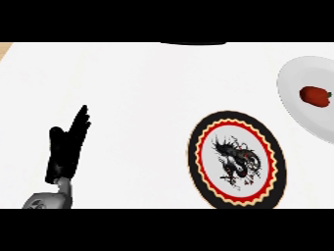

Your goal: Pick the bell pepper from the plate and place it in the plate

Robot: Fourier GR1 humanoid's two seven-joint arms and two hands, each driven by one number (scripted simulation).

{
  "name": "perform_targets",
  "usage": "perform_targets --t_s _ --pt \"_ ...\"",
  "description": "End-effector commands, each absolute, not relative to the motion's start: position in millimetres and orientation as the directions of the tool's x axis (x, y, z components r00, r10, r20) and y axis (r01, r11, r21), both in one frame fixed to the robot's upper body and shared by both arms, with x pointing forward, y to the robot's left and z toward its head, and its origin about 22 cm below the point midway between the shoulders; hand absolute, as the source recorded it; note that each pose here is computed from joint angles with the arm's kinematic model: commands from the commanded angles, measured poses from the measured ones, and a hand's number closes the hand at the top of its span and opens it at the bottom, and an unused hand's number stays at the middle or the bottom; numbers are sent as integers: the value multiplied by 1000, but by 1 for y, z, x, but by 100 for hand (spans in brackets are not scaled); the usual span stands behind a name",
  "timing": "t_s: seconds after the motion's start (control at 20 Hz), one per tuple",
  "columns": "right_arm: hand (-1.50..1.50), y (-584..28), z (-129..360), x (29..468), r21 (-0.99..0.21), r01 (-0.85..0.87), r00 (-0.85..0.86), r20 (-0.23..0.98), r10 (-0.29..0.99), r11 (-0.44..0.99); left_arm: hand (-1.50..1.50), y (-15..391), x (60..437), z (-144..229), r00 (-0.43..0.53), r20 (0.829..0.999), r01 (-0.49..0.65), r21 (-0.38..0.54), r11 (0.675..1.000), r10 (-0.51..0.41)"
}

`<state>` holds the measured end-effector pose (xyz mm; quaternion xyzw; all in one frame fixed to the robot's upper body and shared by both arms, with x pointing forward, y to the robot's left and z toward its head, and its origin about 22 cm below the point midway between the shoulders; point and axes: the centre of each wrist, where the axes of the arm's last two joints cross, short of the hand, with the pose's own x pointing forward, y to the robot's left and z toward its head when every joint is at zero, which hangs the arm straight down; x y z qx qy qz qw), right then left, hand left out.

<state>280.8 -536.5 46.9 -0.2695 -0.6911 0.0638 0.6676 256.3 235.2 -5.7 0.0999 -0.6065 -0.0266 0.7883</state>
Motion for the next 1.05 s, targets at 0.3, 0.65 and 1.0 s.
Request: perform_targets --t_s 0.3,0.65,1.0 --pt "-150 -556 51 258 -432 353 32 892 451 830 0 248 264 -9 257 953 -108 195 975 -162" --pt "-150 -561 48 248 -442 449 89 887 453 777 0 224 269 0 259 951 -71 196 978 -172" --pt "-150 -566 41 236 -491 446 130 863 489 748 0 241 261 1 245 956 -63 184 981 -164"
